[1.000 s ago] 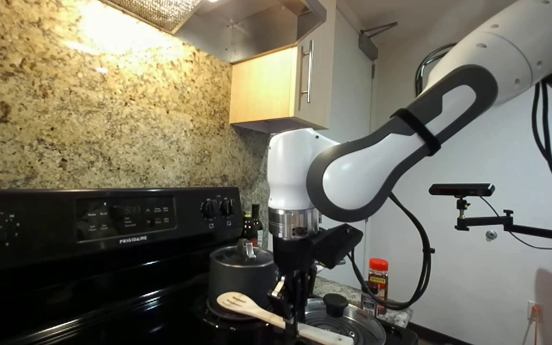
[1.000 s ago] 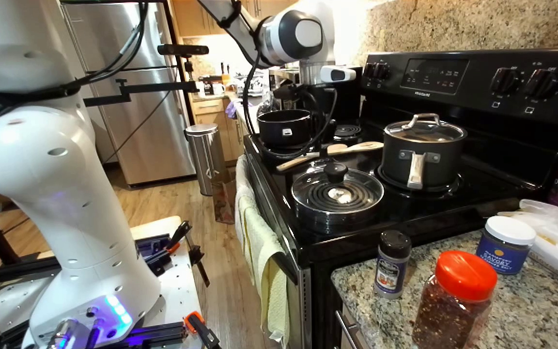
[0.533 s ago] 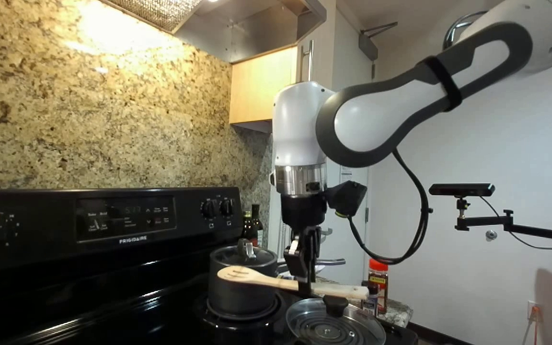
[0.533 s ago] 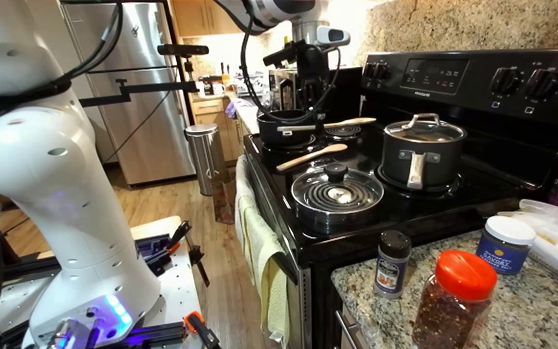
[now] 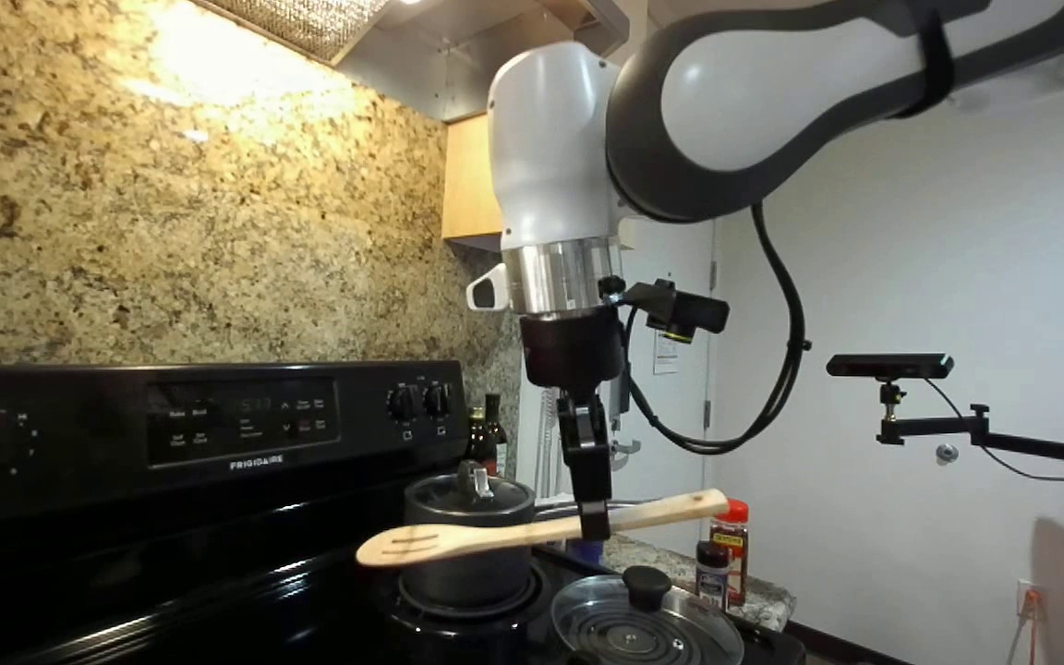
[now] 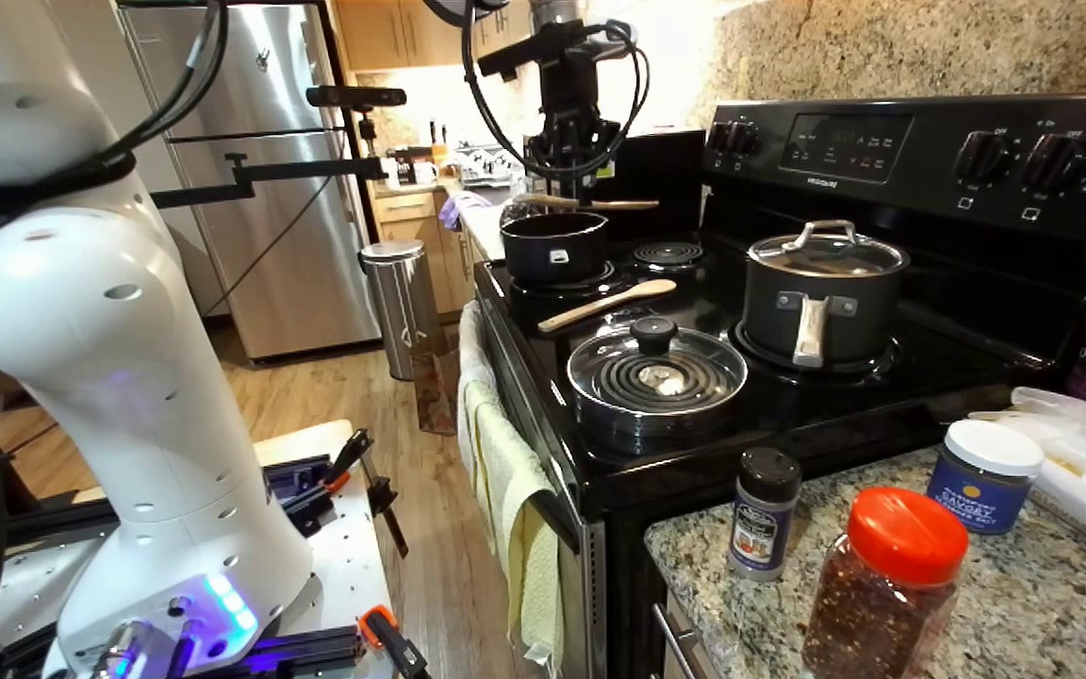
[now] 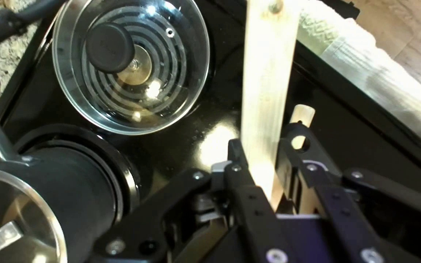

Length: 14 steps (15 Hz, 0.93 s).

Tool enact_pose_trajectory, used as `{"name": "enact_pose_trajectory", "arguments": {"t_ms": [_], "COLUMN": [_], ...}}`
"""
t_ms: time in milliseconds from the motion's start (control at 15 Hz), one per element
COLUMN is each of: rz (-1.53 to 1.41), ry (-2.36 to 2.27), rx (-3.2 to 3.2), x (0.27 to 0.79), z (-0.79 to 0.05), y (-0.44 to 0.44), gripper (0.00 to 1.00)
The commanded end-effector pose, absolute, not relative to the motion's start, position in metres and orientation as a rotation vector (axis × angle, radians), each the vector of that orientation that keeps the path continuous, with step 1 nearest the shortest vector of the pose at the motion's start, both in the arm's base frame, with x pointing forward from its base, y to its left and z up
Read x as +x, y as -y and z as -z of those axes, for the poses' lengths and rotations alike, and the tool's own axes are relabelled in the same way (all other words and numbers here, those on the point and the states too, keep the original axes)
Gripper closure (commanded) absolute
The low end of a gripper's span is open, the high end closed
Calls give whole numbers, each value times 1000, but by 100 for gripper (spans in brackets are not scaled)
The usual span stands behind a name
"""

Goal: Pick up the cooking stick and put it in the pot

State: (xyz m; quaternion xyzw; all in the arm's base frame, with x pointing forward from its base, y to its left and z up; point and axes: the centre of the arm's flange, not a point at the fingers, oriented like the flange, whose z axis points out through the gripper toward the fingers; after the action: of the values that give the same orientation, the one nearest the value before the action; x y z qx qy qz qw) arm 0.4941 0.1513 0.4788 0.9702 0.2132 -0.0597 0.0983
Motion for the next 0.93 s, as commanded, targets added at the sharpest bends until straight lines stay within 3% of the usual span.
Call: {"name": "enact_pose_trajectory", "arguments": {"t_ms": [0, 867], "rz": [239, 377], "ry": [-879, -1591], "rx": [2751, 2221], "x": [499, 503], "z": [-495, -486], "y": [-186, -289], "gripper": [90, 90]}}
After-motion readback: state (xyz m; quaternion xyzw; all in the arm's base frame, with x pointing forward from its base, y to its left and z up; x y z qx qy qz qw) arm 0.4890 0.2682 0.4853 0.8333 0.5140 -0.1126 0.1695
